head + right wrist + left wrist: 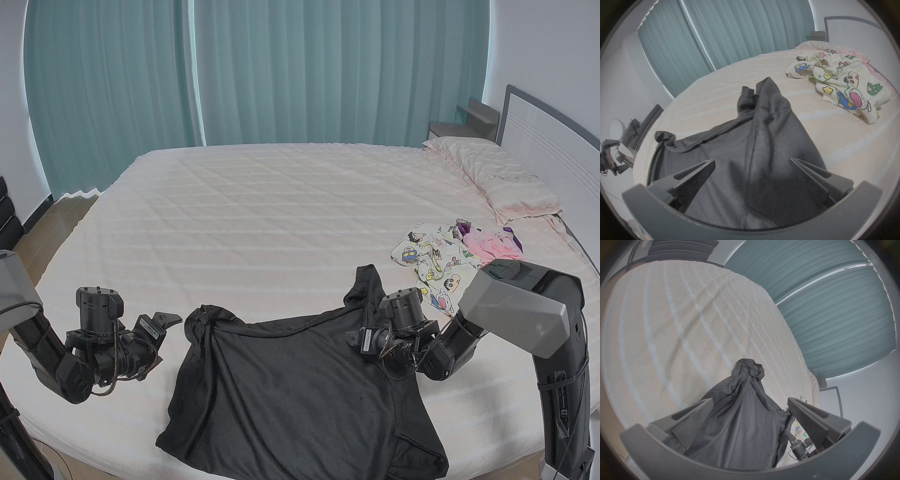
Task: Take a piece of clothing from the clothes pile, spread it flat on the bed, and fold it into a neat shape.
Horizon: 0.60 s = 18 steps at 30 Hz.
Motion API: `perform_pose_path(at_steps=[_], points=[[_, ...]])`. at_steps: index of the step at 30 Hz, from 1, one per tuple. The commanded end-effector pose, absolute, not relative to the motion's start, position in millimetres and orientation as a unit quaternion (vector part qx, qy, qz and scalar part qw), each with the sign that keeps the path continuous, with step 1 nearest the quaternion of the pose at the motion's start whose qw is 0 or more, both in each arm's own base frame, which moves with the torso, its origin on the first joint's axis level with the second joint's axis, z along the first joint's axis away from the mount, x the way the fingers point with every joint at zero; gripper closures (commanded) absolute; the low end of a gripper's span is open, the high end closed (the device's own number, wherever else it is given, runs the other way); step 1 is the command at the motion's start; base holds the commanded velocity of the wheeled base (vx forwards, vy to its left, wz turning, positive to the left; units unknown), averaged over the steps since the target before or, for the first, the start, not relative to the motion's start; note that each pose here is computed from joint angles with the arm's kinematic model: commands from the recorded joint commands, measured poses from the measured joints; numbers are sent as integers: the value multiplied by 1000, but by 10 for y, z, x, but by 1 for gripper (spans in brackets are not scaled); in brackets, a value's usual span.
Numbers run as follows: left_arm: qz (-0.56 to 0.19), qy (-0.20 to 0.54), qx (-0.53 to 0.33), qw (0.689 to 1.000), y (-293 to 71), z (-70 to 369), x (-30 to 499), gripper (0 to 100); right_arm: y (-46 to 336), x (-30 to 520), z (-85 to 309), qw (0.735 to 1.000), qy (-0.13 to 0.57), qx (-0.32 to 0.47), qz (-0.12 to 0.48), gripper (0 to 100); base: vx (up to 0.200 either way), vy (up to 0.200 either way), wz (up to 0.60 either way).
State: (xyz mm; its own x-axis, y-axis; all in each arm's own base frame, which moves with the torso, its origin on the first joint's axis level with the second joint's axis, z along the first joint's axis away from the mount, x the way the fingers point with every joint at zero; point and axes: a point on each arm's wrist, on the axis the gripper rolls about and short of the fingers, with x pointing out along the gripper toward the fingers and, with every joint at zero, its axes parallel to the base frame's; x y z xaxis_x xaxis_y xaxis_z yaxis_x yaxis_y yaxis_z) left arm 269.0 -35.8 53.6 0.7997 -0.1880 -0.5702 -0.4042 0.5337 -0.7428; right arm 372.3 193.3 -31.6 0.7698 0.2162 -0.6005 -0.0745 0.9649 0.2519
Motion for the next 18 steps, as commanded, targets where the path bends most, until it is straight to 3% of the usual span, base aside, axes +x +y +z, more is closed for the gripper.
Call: perform_pose_path(at_steps=[1,4,5,11,18], points=[[63,308,-479,820,-361,557,2667,0,2000,3764,-462,935,335,95,72,0,0,0,0],[64,307,-480,819,-361,557,2667,0,2007,3786,-448,936,334,82,66,0,0,0,0],[64,308,-480,819,-361,554,2664,0,2009,3793,-444,937,336,79,62,100,0,0,0],[63,308,-479,820,-361,557,2667,0,1991,3777,-401,936,338,76,57,100,0,0,0],[64,309,-480,819,-361,549,2669,0,1811,3789,-22,944,308,107,51,100,0,0,0]])
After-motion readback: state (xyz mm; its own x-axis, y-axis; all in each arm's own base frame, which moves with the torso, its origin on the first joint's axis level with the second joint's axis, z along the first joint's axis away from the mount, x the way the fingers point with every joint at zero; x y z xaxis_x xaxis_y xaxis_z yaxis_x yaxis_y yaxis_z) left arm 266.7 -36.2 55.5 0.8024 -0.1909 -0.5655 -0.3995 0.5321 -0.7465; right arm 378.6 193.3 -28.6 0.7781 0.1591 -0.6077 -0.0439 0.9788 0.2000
